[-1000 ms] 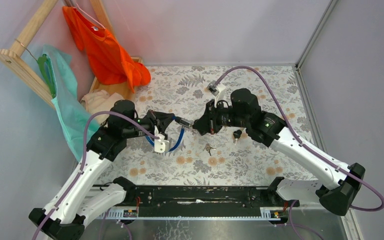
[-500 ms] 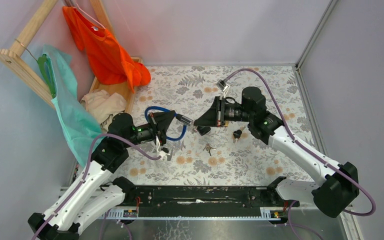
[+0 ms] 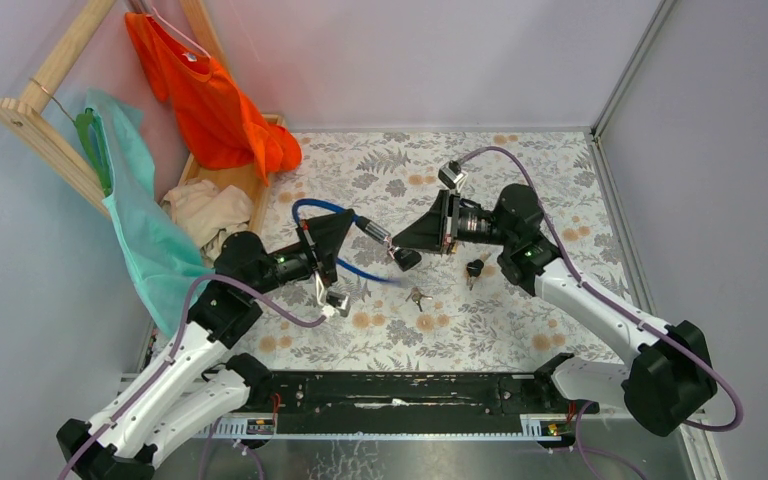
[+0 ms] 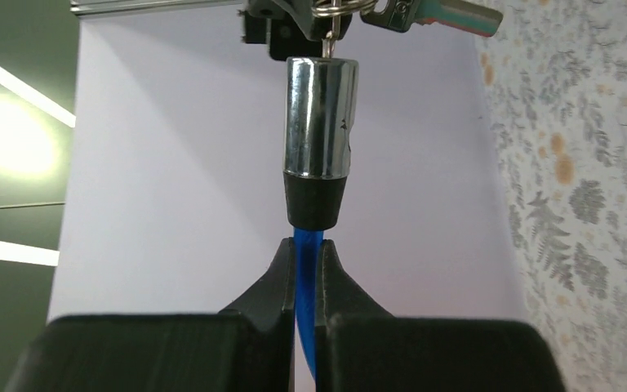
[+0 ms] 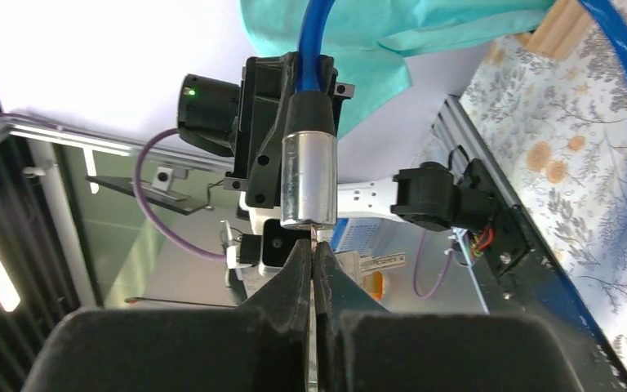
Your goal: Unlock with the key
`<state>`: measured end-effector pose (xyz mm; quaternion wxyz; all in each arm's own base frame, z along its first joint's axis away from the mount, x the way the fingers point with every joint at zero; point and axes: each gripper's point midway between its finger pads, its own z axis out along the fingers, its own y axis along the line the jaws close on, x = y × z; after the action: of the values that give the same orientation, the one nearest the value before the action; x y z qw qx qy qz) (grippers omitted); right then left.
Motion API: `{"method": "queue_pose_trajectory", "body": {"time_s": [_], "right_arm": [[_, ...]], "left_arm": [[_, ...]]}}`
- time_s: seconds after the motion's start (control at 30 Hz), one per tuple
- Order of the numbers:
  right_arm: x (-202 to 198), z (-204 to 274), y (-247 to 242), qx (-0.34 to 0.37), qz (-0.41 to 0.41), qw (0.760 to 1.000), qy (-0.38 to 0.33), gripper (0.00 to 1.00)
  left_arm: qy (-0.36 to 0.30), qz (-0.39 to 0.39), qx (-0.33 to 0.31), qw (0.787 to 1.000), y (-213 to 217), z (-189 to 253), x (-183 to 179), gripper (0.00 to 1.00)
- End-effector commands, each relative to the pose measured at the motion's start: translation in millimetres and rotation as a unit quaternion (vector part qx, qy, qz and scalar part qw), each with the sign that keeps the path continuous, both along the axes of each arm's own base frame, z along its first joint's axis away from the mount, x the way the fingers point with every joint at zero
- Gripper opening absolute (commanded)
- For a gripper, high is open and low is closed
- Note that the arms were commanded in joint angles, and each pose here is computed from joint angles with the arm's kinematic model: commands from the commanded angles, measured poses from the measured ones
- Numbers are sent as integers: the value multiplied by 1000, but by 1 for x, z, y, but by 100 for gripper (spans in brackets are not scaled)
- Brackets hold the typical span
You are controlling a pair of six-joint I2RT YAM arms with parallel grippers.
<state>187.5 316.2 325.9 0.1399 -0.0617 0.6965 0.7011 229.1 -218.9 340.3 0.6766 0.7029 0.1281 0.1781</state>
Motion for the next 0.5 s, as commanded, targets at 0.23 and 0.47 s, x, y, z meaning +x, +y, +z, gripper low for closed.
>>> {"method": "queue_pose_trajectory", "body": {"time_s": [0.23,0.47], "right_arm": [[-8,48,-16,57,8,997,-59,19],[8,36,-32,-53,-88,985,-137,99]], "left_arm": [[-35,-3,-84,996,-2,72,-3,0],[257,35,-143,955,-8,68,14,0]]}}
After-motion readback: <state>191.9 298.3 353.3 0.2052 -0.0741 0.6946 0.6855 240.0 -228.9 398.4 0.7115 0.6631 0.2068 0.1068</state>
